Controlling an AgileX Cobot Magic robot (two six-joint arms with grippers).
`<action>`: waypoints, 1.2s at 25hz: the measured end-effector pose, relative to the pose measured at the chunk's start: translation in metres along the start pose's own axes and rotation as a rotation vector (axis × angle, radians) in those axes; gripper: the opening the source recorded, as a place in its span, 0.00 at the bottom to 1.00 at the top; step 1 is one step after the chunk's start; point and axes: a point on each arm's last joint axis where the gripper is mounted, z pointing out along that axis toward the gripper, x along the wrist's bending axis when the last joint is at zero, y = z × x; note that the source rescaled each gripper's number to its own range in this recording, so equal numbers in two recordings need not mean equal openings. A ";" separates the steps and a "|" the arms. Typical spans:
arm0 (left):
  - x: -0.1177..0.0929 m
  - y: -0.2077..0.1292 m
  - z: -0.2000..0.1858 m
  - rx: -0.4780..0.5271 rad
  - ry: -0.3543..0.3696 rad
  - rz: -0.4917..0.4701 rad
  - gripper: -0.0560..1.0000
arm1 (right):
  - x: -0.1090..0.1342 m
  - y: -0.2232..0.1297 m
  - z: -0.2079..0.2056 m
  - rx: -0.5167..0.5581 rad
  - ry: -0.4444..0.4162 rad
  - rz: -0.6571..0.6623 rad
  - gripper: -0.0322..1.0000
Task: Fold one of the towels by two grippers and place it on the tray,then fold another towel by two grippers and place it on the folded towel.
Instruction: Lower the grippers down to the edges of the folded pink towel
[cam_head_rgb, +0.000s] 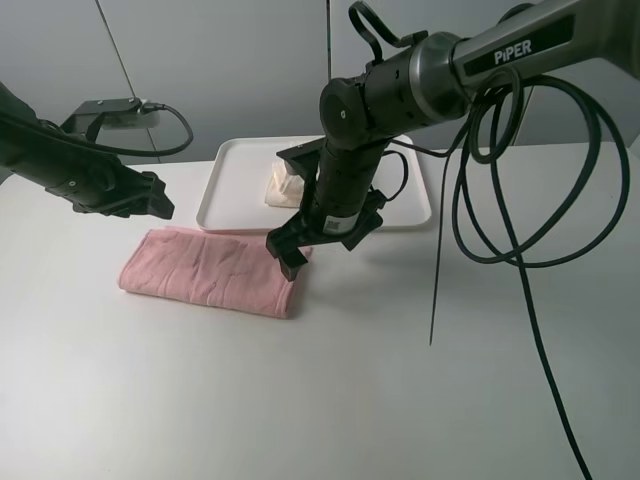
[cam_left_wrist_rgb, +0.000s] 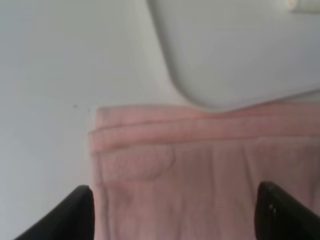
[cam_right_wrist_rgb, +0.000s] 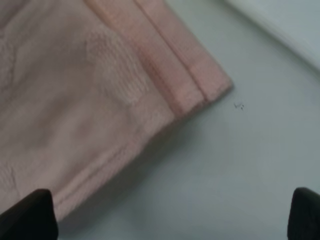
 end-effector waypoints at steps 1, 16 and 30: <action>0.003 0.001 0.002 0.066 0.025 0.011 0.86 | 0.000 -0.001 0.000 0.009 0.005 0.002 1.00; 0.028 0.006 0.043 0.392 0.166 -0.066 0.86 | 0.005 -0.005 -0.001 0.050 0.053 0.011 1.00; 0.034 -0.002 0.061 0.445 0.199 -0.063 0.86 | 0.007 -0.007 -0.001 0.081 0.071 0.037 1.00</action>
